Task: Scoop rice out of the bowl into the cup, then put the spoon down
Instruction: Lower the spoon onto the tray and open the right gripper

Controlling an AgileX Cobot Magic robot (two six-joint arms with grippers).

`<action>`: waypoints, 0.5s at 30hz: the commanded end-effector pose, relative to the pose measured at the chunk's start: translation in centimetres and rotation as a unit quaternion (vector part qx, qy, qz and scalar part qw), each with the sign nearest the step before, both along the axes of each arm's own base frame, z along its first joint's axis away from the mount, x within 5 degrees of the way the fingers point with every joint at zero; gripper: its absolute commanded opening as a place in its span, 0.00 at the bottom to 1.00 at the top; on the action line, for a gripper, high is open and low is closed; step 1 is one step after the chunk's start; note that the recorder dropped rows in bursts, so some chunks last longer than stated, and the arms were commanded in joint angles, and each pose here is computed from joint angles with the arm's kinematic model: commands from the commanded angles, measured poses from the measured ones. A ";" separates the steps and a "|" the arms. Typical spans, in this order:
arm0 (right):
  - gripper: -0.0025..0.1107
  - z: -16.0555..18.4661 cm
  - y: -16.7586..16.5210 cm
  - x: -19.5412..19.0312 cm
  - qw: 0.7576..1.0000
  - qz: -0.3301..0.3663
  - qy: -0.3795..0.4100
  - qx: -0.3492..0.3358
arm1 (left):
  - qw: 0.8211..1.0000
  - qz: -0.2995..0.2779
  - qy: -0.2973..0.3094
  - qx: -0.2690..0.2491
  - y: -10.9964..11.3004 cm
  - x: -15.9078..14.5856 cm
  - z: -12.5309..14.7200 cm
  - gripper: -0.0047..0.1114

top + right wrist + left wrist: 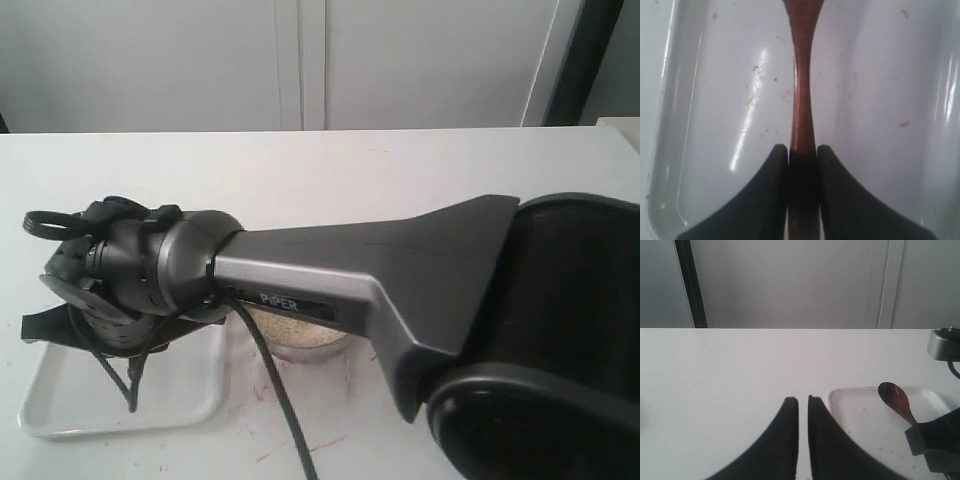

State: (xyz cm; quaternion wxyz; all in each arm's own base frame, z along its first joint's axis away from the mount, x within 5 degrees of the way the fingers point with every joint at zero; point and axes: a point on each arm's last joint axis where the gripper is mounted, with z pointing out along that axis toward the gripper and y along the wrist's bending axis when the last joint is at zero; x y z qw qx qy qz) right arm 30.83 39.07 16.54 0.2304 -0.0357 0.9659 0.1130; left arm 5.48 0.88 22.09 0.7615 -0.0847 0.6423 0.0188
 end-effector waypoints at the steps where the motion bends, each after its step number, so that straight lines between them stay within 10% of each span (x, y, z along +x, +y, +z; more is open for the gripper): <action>1: 0.02 -0.3 0.3 0.3 1.000 -0.012 -0.014 -0.001 | 1.000 -0.002 -0.003 -0.005 0.0 0.0 -0.1 0.16; 15: 0.02 -1.8 0.5 0.3 0.999 -0.038 0.006 0.008 | 1.000 -0.002 -0.003 -0.005 0.0 0.0 -0.1 0.16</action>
